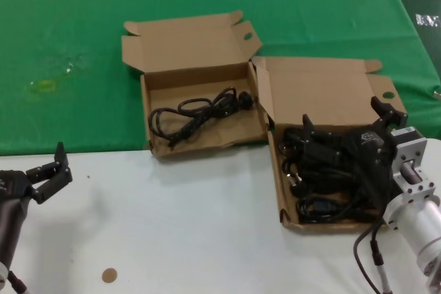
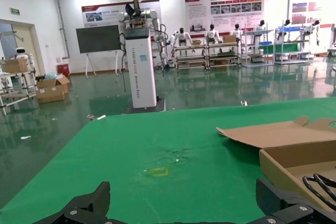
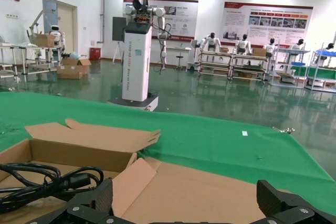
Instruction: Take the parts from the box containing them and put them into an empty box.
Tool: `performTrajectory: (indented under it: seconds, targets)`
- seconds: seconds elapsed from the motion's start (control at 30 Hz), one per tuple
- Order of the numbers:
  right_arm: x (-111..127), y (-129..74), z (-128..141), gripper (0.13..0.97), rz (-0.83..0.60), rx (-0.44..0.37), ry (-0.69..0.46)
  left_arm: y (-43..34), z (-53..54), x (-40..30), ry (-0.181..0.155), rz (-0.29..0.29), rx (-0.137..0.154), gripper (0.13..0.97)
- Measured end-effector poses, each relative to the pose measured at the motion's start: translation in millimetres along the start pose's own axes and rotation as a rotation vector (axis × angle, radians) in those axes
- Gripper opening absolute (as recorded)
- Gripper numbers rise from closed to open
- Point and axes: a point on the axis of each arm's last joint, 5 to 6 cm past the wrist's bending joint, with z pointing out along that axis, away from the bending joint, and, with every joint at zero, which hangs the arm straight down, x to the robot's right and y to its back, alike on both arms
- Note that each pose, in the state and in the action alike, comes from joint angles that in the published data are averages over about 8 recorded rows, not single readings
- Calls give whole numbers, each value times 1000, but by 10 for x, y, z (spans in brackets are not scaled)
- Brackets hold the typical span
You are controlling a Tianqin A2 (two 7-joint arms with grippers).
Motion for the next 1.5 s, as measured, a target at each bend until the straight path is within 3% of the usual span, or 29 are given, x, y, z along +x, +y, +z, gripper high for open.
performTrajectory:
  seconds: [1.5]
  targets:
    - [0,0,0,966,0,0,0,0,0,0,0,0,0,966]
